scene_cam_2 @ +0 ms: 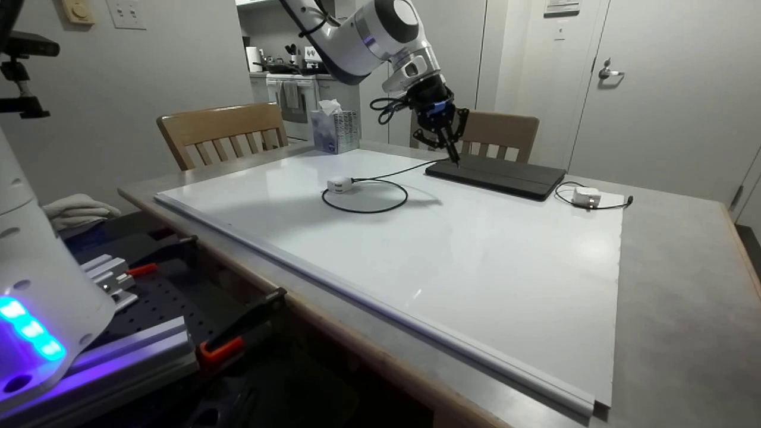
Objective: Wind the charger
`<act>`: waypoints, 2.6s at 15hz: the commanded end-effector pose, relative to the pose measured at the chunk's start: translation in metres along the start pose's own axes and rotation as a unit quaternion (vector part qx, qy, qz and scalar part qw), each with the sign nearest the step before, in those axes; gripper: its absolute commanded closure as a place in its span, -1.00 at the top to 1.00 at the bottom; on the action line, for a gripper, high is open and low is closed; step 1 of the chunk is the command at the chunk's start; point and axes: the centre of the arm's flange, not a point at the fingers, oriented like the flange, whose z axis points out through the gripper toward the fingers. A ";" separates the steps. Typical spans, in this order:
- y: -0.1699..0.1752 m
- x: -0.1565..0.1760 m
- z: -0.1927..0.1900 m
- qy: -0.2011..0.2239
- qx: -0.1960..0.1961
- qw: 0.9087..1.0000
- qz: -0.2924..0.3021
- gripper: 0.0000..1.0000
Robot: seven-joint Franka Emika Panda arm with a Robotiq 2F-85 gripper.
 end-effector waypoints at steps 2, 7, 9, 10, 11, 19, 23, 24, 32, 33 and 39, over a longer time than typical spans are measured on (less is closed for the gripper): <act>-0.002 0.010 0.009 0.028 -0.014 0.998 0.045 -0.98; 0.039 0.019 0.007 0.088 -0.148 0.985 0.020 -0.98; 0.054 0.031 0.001 0.117 -0.181 0.976 0.029 -0.98; 0.059 0.035 0.000 0.130 -0.190 0.972 0.034 -0.98; 0.051 0.020 0.011 0.121 -0.161 0.979 0.021 -0.90; 0.045 0.024 0.017 0.116 -0.163 0.978 0.063 -0.98; 0.019 0.042 0.031 0.113 -0.168 0.971 0.126 -0.98; 0.014 0.049 0.033 0.116 -0.170 0.968 0.141 -0.98; 0.044 0.085 0.042 0.271 -0.236 0.921 0.153 -0.98; 0.054 0.087 0.043 0.298 -0.234 0.914 0.147 -0.98; 0.077 0.084 0.045 0.332 -0.224 0.910 0.110 -0.90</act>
